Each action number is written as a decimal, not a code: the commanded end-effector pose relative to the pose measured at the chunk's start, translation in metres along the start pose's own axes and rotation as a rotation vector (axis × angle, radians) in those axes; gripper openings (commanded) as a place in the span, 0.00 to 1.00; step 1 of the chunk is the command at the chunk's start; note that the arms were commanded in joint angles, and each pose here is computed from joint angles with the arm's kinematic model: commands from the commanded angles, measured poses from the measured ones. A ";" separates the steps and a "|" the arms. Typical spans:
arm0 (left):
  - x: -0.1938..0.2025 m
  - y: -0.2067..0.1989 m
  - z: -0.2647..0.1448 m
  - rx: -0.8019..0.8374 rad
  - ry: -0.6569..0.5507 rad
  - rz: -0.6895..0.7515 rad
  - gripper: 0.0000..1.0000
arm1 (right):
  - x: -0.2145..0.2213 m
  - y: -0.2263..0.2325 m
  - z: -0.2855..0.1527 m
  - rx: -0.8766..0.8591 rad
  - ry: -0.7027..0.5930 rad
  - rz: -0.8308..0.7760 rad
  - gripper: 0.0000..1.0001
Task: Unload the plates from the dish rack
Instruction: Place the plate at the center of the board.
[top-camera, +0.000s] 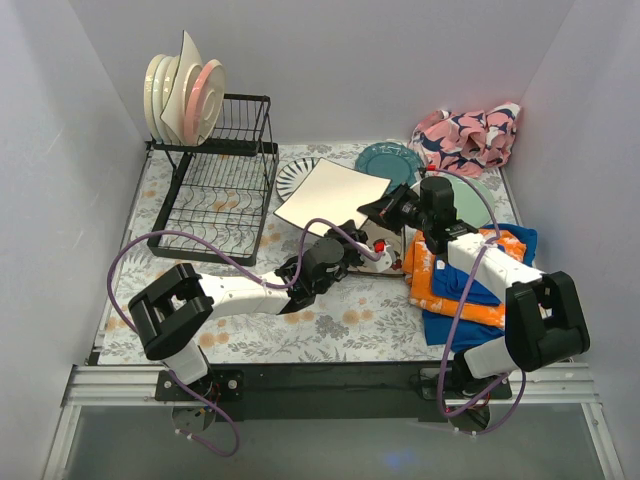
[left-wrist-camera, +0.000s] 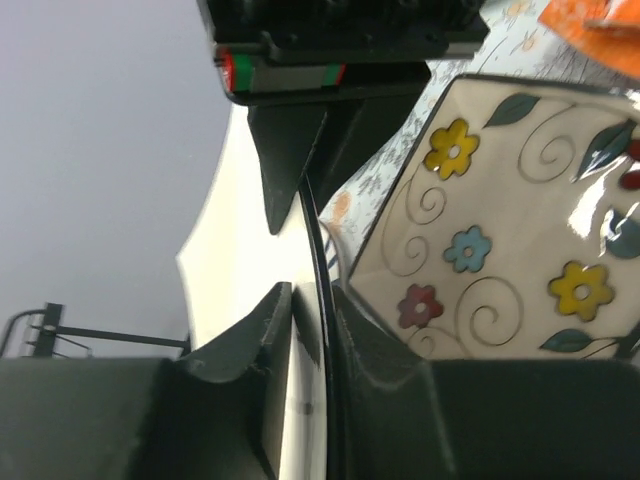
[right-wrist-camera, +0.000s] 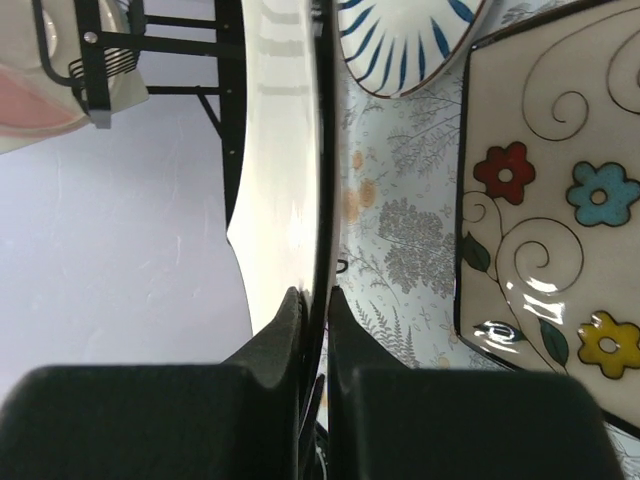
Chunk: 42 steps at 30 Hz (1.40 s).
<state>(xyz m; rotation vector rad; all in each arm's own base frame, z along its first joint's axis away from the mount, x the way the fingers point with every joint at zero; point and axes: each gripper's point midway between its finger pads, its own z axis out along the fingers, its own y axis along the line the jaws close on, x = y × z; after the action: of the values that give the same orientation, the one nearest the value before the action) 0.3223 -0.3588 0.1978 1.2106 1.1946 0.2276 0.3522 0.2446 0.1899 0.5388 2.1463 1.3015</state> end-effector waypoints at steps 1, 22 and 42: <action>-0.037 0.049 -0.007 -0.153 -0.131 -0.209 0.26 | -0.004 0.068 -0.016 -0.356 0.001 -0.233 0.01; -0.106 -0.061 -0.038 0.325 -0.159 -0.691 0.52 | -0.017 0.007 -0.032 -0.408 0.084 -0.373 0.01; -0.023 0.025 -0.106 0.076 -0.037 -1.223 0.63 | -0.039 -0.080 -0.036 -0.378 0.275 -0.300 0.01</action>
<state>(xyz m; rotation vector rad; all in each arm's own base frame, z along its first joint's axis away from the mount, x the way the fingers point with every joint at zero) 0.2364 -0.3249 0.2558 0.4804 1.7025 -0.8091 0.3443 0.1645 0.0996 0.1283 2.1462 1.5449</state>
